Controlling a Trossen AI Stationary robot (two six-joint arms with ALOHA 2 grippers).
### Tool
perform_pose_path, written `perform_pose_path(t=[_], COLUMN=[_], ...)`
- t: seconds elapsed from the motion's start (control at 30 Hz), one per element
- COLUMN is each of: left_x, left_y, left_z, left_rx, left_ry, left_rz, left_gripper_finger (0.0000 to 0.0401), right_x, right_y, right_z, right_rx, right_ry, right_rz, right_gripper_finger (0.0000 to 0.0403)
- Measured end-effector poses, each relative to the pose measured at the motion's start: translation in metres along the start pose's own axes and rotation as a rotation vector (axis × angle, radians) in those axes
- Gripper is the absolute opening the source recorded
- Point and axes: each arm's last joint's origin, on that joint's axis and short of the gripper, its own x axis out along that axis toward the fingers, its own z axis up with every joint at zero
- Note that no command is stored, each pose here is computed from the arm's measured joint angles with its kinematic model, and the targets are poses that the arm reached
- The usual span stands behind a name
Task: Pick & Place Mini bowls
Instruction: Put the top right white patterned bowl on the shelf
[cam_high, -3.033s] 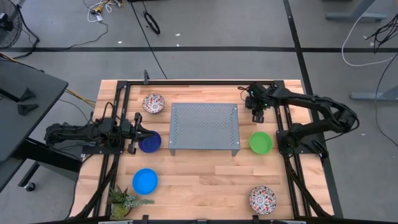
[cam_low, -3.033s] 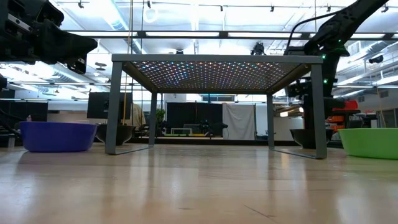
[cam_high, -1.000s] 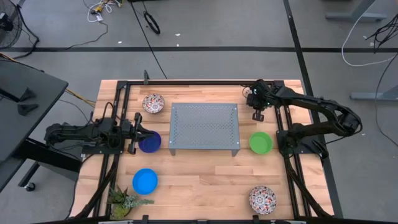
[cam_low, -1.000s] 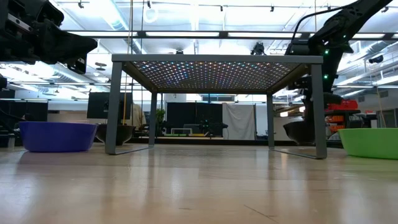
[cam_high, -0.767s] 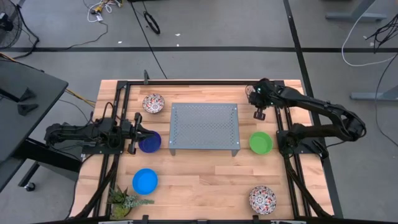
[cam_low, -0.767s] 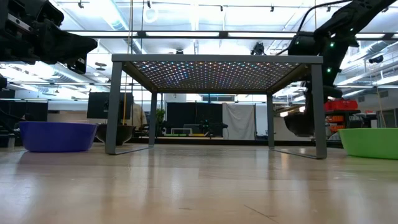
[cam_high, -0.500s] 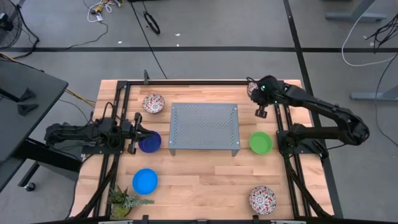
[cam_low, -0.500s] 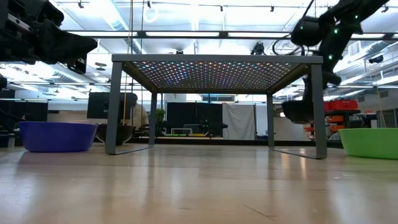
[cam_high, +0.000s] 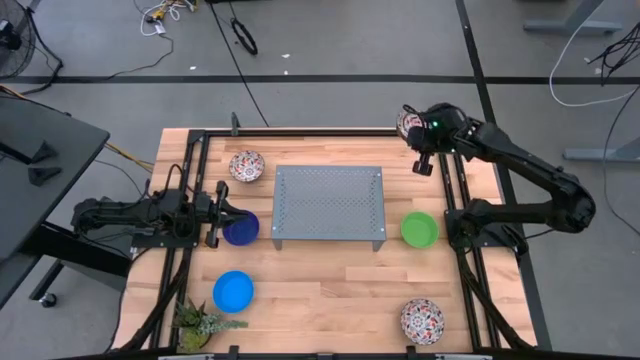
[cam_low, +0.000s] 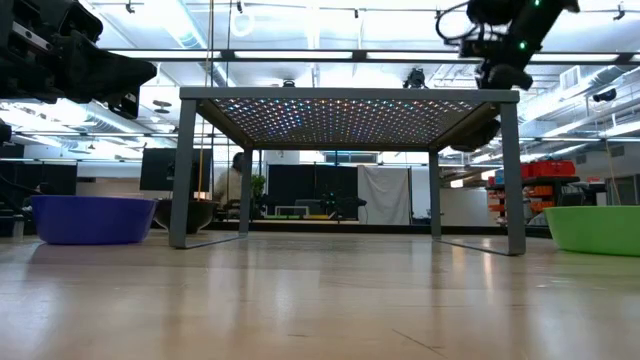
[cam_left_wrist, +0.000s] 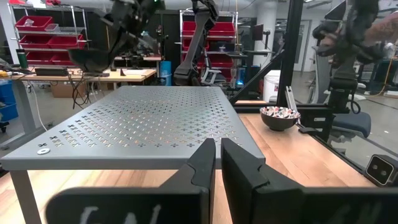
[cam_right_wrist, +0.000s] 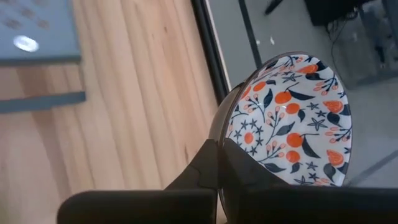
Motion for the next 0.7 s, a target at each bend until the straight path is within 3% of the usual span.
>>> perform_pose_path(t=[0.7], left_x=[0.000], left_y=[0.000], left_z=[0.000], left_rx=[0.000], left_ry=[0.000], left_rz=[0.000], left_gripper_finger=[0.0032], right_x=[-0.042], right_y=[0.049], right_z=[0.055], right_rx=[-0.326], right_ry=[-0.153], right_rz=[0.193], right_gripper_finger=[0.0000])
